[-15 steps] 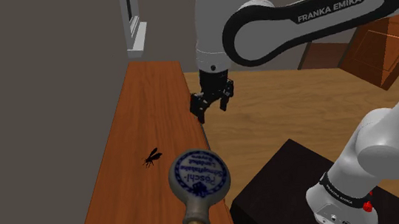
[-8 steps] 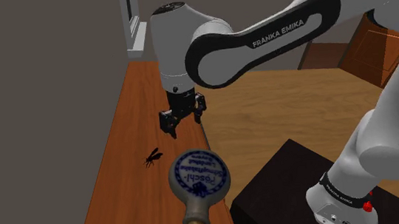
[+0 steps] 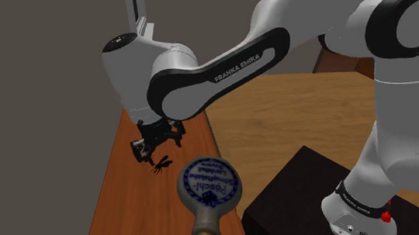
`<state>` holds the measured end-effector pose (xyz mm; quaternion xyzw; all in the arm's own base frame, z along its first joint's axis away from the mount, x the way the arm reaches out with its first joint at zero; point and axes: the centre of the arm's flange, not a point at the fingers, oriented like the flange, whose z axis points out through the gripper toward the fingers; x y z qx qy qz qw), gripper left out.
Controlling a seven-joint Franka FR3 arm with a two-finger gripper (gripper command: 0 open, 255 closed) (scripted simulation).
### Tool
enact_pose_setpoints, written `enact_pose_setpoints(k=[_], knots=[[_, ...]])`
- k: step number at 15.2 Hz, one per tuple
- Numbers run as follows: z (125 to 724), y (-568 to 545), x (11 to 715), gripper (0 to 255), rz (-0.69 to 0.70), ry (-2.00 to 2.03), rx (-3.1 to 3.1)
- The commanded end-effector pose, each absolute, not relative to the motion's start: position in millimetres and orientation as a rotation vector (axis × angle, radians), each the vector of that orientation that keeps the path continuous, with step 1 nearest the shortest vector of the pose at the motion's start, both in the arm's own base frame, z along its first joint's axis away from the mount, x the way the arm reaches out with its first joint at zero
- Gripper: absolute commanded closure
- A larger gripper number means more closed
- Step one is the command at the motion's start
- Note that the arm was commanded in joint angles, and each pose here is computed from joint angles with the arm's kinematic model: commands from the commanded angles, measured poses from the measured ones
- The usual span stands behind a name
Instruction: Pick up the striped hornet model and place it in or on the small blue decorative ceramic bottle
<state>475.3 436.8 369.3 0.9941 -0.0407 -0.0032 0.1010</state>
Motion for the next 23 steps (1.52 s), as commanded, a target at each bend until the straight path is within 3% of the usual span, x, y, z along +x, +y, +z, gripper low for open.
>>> enact_pose_setpoints(k=[1, 10, 17, 18, 23], knots=[[353, 460, 487, 0, -0.003, -0.121, 2.919], [309, 458, 490, 0, -0.001, -0.121, 2.914], [309, 458, 490, 0, -0.001, -0.121, 2.914], [309, 458, 490, 255, -0.001, -0.121, 2.914], [309, 457, 490, 255, -0.001, -0.120, 2.914]])
